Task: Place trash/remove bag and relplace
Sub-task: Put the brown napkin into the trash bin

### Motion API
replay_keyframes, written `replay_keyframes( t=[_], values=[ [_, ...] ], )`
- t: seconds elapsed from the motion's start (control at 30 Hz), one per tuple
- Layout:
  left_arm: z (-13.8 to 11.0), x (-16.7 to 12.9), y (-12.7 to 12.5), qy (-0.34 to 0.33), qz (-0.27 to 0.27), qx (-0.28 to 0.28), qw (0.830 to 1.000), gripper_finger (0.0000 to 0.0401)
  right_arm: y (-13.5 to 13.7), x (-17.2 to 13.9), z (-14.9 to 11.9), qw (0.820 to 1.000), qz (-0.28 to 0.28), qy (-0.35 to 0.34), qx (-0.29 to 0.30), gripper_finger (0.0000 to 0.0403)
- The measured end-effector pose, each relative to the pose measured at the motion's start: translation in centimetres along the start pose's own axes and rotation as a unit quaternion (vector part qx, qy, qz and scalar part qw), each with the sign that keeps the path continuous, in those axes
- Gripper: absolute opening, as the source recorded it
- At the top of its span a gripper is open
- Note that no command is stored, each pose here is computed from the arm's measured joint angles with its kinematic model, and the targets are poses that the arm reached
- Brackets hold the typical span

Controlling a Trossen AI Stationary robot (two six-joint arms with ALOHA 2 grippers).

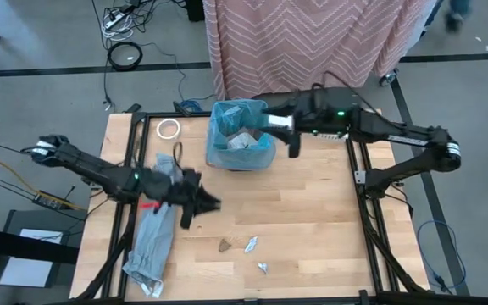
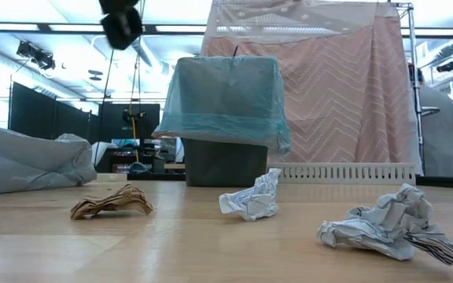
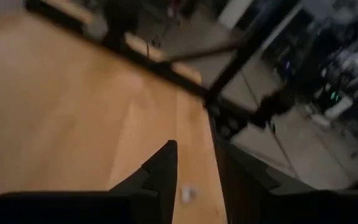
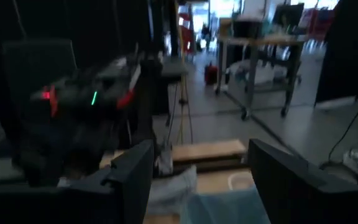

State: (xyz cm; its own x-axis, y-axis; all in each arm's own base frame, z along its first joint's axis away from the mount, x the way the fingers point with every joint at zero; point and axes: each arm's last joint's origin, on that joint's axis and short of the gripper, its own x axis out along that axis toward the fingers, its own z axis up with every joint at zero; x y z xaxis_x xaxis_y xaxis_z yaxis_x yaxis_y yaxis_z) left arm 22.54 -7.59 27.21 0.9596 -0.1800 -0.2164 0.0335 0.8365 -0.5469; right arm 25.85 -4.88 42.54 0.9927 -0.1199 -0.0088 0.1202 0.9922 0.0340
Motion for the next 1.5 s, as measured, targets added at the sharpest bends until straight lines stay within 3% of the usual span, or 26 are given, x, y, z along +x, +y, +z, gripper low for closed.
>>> replay_keyframes(
  t=[0.23, 0.53, 1.03, 1.5],
  values=[
    [-4.9, 2.5, -2.0, 0.052, 0.014, 0.015, 0.998, 0.0113, 1.9, -2.9, 1.4, 0.999, 0.004, -0.014, 0.037, 0.0245],
    [-7.7, 5.8, -3.5, 0.097, 0.024, 0.082, 0.992, 0.0112, 4.1, -3.8, 0.6, 0.996, 0.041, 0.039, 0.074, 0.0247],
    [-13.4, 9.3, -0.7, 0.169, 0.093, 0.121, 0.974, 0.0113, 5.0, -3.9, 0.5, 0.993, 0.045, 0.042, 0.100, 0.0243],
    [-17.5, 11.0, 1.2, 0.204, 0.112, 0.136, 0.963, 0.0113, 5.2, -3.9, 0.3, 0.992, 0.062, 0.054, 0.100, 0.0242]
  ],
)
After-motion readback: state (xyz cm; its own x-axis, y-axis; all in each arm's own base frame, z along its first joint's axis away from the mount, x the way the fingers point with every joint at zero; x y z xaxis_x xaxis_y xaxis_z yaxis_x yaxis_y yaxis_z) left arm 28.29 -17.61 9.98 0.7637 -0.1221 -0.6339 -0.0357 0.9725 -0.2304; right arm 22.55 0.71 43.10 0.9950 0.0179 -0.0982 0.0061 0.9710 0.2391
